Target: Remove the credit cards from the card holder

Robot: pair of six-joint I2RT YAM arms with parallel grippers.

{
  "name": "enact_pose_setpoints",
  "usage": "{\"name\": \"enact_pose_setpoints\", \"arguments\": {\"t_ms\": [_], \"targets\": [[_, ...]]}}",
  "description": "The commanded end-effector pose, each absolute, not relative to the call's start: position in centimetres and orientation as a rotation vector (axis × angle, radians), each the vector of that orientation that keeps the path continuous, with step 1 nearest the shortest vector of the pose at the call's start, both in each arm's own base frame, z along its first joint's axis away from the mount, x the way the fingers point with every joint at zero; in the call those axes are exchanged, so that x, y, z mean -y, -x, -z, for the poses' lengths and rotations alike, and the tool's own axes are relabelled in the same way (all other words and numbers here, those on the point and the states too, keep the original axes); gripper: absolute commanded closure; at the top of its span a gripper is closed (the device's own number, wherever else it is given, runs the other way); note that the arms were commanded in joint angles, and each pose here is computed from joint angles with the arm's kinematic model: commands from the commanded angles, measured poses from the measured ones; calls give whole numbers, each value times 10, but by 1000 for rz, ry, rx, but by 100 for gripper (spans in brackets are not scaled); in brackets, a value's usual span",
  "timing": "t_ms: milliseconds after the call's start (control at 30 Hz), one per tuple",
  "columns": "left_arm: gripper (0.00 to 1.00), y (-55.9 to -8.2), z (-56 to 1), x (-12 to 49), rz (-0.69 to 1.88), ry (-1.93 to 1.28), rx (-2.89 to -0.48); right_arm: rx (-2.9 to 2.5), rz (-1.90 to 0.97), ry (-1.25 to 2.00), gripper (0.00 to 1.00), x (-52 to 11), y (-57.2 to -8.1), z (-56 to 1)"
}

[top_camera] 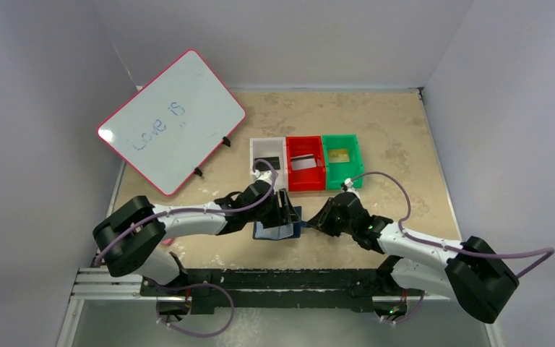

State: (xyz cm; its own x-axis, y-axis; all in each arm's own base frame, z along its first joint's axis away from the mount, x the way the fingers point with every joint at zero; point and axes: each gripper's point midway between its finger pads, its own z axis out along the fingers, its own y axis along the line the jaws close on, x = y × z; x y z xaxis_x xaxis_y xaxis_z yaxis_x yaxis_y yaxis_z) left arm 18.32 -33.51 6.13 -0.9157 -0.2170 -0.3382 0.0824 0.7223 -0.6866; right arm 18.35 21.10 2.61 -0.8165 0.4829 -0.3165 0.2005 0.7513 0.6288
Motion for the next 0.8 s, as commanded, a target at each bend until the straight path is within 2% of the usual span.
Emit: {"name": "enact_pose_setpoints", "arguments": {"t_ms": [0,67,200,367,467,633,767], "targets": [[42,-190,-95,365,1171,-19,-2418,-2454,-834,-532,69,-210,-184,-39],[41,-191,-84,362,1119,-20,-2447,-2431,-829,-538,64,-209,-188,-48],[42,-190,-58,350,1018,9,-2514,-2387,-822,-548,63,-207,-195,-68],[49,-184,-43,343,984,22,-2550,-2324,-881,-526,81,-213,-201,-92],[54,-183,-43,340,976,22,-2550,-2304,-948,-477,85,-223,-203,-101],[68,-179,-40,333,931,6,-2569,-2294,-1040,-413,89,-244,-208,-110],[75,-175,-37,329,908,-13,-2587,-2302,-1058,-346,94,-259,-217,-117]]}}
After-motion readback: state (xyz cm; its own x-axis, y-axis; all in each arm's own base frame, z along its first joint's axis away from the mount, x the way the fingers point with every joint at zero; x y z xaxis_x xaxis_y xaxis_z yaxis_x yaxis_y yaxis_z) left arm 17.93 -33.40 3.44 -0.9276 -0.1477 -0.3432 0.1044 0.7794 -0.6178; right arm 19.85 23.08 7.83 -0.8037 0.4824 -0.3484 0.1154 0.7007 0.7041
